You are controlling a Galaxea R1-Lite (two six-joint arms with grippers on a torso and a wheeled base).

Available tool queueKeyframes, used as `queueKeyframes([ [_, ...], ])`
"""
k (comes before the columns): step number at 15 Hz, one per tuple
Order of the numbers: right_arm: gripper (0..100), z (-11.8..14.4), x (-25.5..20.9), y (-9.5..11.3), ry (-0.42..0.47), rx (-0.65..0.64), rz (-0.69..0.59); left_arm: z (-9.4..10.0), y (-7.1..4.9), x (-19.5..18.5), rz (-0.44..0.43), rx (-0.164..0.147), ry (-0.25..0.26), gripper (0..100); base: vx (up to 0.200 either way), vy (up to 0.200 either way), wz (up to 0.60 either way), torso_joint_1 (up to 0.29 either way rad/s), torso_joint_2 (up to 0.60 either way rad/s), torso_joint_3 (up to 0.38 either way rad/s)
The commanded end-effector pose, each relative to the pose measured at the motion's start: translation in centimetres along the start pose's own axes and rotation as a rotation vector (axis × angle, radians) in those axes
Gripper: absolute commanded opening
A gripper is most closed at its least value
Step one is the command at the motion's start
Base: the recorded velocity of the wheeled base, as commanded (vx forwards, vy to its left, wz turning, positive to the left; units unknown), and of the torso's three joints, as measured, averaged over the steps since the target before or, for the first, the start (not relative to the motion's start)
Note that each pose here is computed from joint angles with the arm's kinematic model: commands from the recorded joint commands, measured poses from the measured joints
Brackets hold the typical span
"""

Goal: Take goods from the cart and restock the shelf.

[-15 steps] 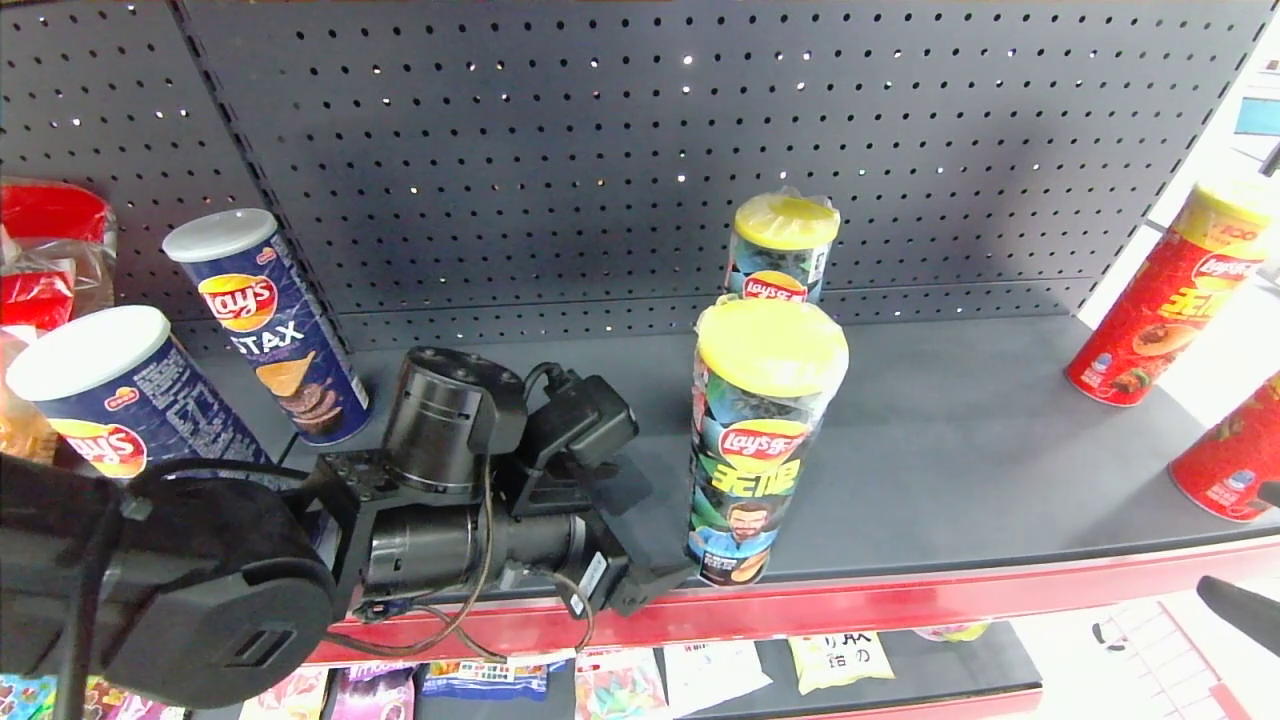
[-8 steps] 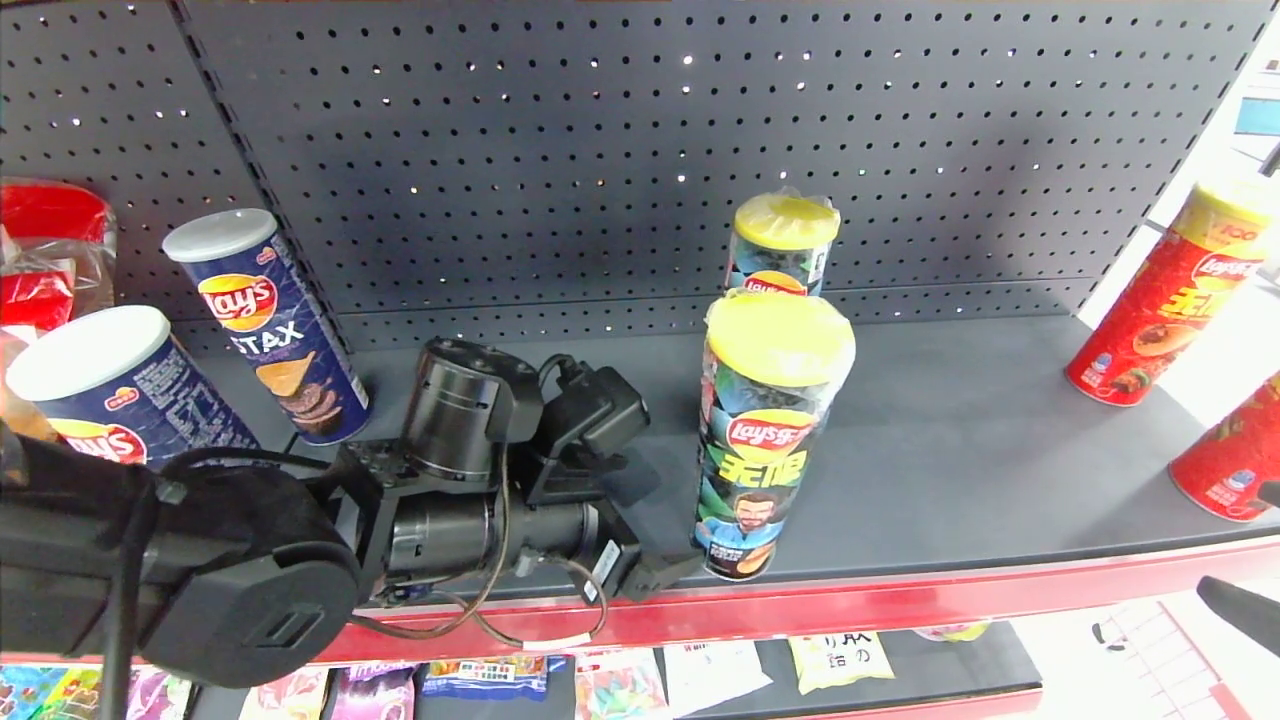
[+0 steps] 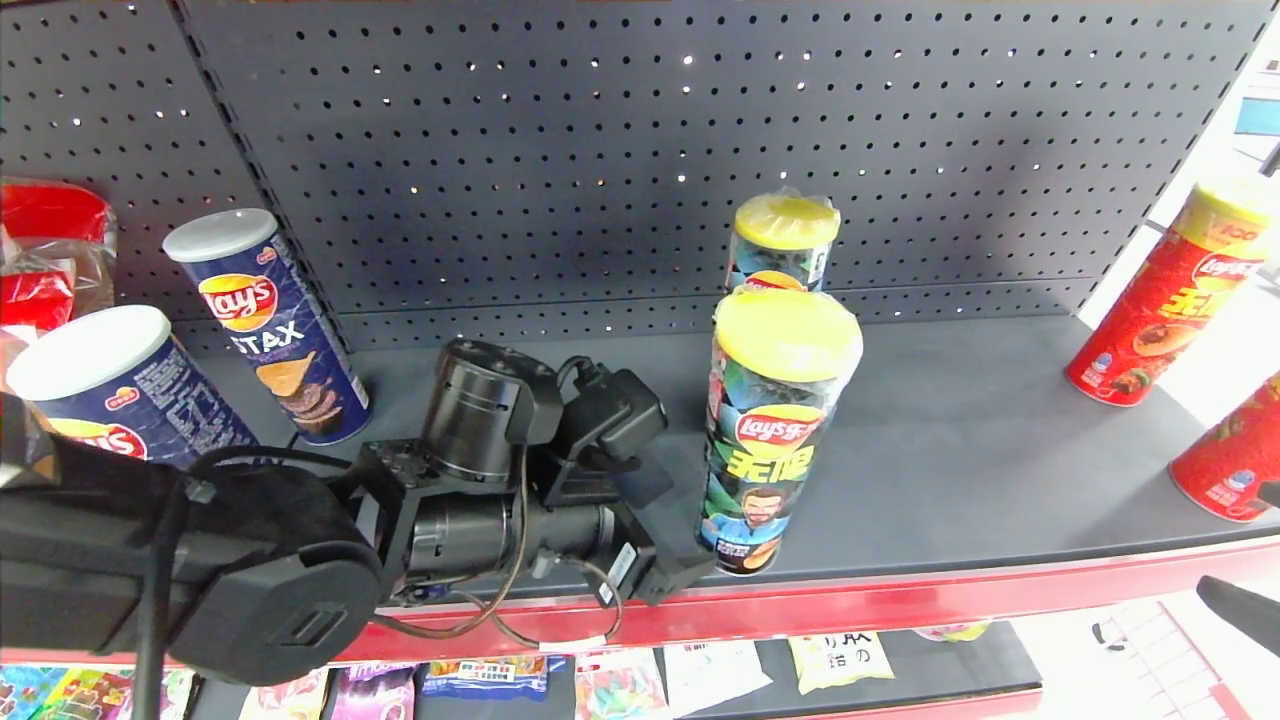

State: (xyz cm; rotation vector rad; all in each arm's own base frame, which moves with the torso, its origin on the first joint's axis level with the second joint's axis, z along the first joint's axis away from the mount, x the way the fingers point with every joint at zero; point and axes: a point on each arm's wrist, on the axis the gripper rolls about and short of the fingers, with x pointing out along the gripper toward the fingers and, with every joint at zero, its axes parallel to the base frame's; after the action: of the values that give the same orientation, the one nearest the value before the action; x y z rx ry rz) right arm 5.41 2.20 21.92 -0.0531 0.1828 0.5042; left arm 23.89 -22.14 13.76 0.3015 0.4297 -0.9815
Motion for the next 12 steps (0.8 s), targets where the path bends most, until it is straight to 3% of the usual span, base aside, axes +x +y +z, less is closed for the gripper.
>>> queueKeyframes([
  [1,100,0.0,0.1,0.0,0.003,0.001,0.002,0.2,0.1,0.3,0.001,0.001,-0.003,100,0.000,0.000,0.00,0.000,0.00,0.000],
  [5,100,0.0,0.0,0.0,0.000,0.001,0.000,-0.4,0.0,-0.1,0.001,-0.004,0.013,100,0.000,0.000,0.00,0.000,0.00,0.000],
  [9,100,0.0,0.0,-0.1,0.000,0.017,-0.012,-1.1,1.0,-1.0,0.041,-0.026,0.025,100,0.000,0.000,0.00,0.000,0.00,0.000],
  [12,100,0.0,0.0,-0.1,-0.002,0.023,-0.014,-1.1,1.1,-0.9,0.058,-0.026,0.030,100,0.000,0.000,0.00,0.000,0.00,0.000],
])
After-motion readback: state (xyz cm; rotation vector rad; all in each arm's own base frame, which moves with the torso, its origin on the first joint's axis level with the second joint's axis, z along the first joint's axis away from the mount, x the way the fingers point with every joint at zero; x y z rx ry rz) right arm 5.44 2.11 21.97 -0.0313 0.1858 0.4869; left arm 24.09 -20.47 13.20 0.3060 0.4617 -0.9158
